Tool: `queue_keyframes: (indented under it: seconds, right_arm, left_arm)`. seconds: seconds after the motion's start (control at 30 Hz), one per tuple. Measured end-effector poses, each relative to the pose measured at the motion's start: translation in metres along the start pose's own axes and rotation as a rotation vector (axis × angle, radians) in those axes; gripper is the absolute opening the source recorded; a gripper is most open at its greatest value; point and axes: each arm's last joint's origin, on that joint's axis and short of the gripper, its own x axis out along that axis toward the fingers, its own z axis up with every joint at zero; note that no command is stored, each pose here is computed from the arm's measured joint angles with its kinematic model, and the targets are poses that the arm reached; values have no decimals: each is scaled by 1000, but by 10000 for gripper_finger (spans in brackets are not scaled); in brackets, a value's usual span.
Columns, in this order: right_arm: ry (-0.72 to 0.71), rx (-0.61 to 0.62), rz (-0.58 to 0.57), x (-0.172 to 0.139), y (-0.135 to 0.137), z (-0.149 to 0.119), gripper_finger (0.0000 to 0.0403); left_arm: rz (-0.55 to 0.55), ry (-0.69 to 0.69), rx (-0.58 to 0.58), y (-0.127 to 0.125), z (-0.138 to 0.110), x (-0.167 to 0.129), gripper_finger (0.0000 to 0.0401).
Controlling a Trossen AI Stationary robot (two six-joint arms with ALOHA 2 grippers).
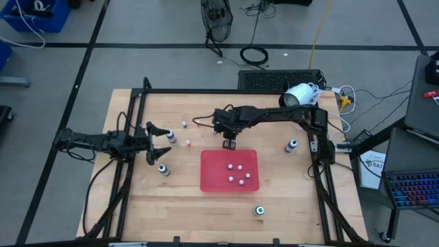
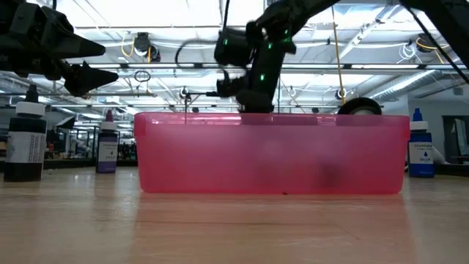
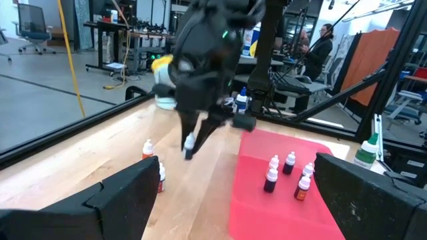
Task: Pick & Place food coloring
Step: Put the small black food coloring bottle into the pink bin
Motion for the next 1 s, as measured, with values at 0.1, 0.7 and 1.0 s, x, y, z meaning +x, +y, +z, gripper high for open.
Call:
queue_keyframes:
  seconds: [0.1, 0.7, 1.0]
  right_arm:
    - [-56, -23, 8, -22, 13, 3, 49]
    - [19, -74, 20, -62, 118, -32, 49]
    - [51, -59, 17, -33, 120, -53, 49]
  left_arm:
    - [0, 0, 0, 0, 0, 0, 392]
    - [0, 0, 0, 0, 0, 0, 392]
    - [0, 0, 0, 0, 0, 0, 392]
